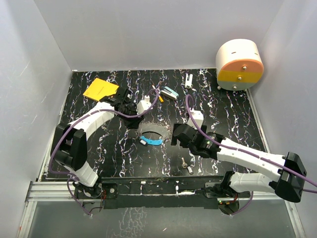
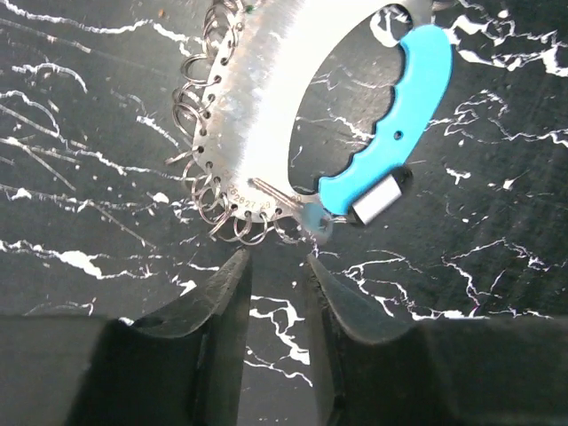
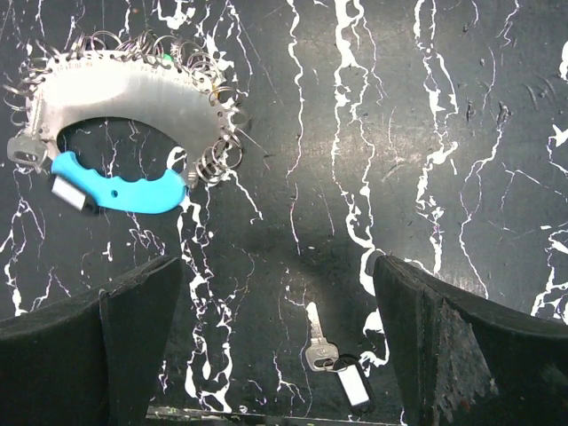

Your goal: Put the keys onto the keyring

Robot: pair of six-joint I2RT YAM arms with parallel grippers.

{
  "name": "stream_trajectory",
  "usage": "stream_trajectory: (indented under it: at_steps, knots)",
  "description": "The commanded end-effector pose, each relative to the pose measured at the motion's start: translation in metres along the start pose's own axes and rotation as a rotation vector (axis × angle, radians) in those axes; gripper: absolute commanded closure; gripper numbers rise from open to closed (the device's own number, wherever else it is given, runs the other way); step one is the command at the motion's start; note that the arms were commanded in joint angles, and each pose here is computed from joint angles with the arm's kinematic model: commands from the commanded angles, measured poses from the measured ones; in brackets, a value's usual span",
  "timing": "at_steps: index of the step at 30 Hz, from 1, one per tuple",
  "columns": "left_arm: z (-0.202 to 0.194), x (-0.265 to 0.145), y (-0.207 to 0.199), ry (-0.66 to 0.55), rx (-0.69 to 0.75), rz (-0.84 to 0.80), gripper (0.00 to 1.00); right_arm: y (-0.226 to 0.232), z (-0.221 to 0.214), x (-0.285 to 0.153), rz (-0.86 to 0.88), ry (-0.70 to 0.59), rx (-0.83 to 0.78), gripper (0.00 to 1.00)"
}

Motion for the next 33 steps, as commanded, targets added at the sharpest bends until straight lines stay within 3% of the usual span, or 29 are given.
stream_trajectory:
  at_steps: [1, 3, 4, 16, 18, 19, 20, 33]
  knots:
    - [-0.003, -0.018, 0.001, -0.014, -0.005, 0.049, 0.65, 0.011, 0.023, -0.013, 0.089, -0.071, 0.028, 0.02]
    - [-0.002, -0.023, -0.002, -0.020, -0.014, 0.036, 0.49, 0.010, 0.023, -0.014, 0.092, -0.076, 0.031, 0.02]
    - [-0.001, -0.026, -0.004, -0.022, -0.017, 0.030, 0.45, 0.009, 0.023, -0.015, 0.092, -0.079, 0.034, 0.02]
    - [-0.005, -0.085, 0.000, -0.220, -0.150, 0.206, 0.36, 0.003, 0.021, -0.015, 0.082, -0.105, 0.040, 0.01]
    - [-0.002, -0.099, 0.002, -0.292, -0.187, 0.266, 0.22, 0.003, 0.022, -0.015, 0.085, -0.113, 0.043, 0.02]
    - [-0.002, -0.104, 0.003, -0.312, -0.206, 0.279, 0.08, 0.003, 0.022, -0.014, 0.085, -0.117, 0.043, 0.02]
    - [-0.002, -0.107, 0.004, -0.323, -0.225, 0.281, 0.04, 0.004, 0.022, -0.014, 0.090, -0.121, 0.046, 0.02]
    - [-0.029, -0.127, 0.014, -0.413, -0.373, 0.350, 0.03, 0.008, 0.022, -0.011, 0.112, -0.121, 0.020, 0.02]
Point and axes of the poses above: each gripper's point midway between its finger pads, its own x axis out along the fingers, its own y axis along the line the jaws close on, z = x × y, the point moved 9 cm from there along -x, back along the fingers, and after that the axes turned 7 degrees about -x, right-handed, at the moved point
